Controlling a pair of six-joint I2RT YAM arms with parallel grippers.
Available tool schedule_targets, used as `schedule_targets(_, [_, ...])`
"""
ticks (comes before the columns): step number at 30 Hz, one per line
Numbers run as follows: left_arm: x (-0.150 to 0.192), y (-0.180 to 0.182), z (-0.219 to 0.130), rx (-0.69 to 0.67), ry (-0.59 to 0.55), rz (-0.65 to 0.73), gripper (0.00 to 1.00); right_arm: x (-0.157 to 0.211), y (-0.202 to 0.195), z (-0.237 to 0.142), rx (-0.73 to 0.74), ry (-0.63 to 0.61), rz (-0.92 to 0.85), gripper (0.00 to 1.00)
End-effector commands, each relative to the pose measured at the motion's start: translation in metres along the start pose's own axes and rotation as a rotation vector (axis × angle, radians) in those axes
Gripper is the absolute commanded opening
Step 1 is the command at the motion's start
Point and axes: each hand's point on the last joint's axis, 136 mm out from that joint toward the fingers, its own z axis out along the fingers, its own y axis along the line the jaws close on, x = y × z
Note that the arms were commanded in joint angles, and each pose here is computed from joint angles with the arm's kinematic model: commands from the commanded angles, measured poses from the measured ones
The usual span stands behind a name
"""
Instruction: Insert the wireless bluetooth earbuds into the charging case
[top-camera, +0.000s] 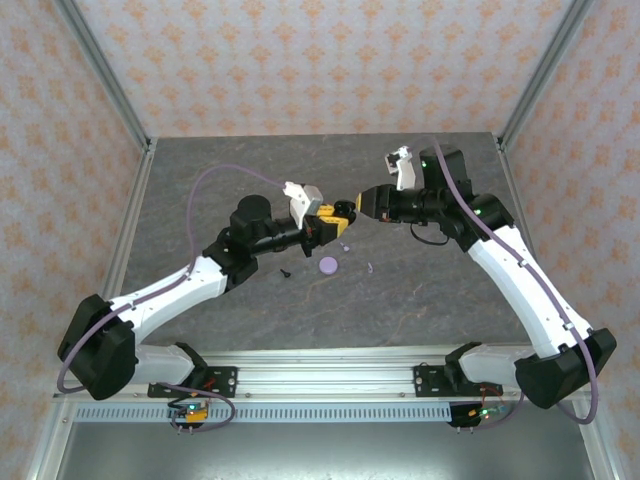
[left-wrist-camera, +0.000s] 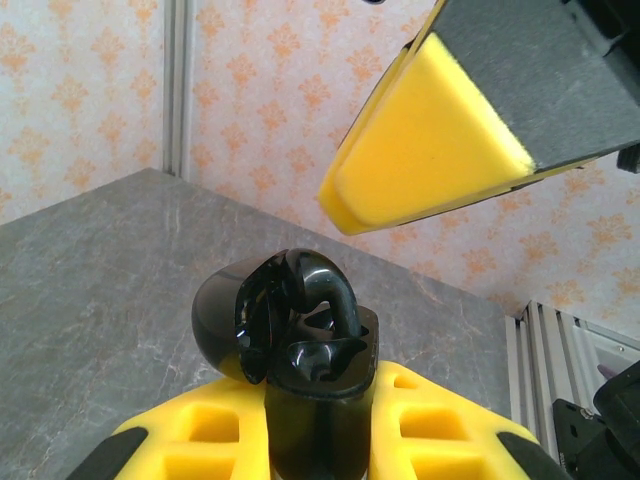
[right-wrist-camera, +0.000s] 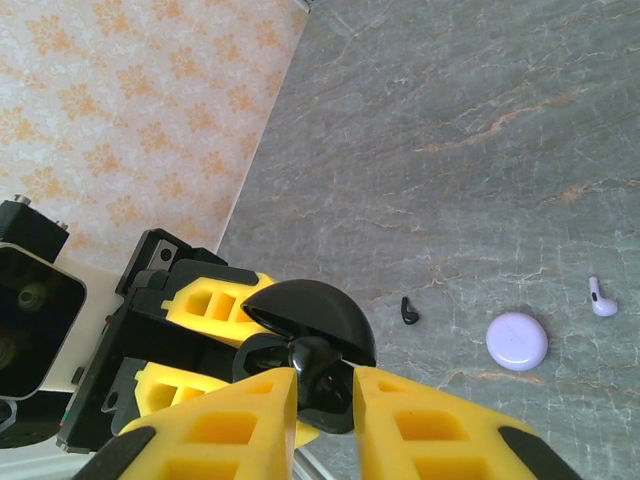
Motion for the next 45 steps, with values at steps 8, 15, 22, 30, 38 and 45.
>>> schedule_targets(8, [-0.019,-0.013,-0.002,0.027,-0.034,0.076,0.09,-0.011,0.020,-0.006,-0.058,-0.027,-0.025,0.28])
schedule_targets(15, [-0.018,-0.015,-0.001,0.032,-0.019,0.082,0.09,-0.002,0.019,0.008,-0.011,0.016,-0.052,0.34])
schedule_targets(22, [-0.017,-0.011,-0.001,0.000,-0.008,0.075,0.09,-0.001,0.006,0.013,0.064,0.022,-0.044,0.34])
schedule_targets(30, [-0.019,-0.009,-0.003,-0.017,-0.009,0.078,0.09,0.002,0.000,0.012,0.102,0.035,-0.036,0.33])
schedule_targets(38, [-0.022,-0.009,-0.005,-0.020,-0.020,0.081,0.09,0.005,-0.005,0.012,0.128,0.050,-0.030,0.31])
schedule_targets(45, [-0.024,-0.011,-0.004,-0.013,-0.023,0.077,0.09,0.007,-0.004,0.013,0.121,0.064,-0.027,0.31])
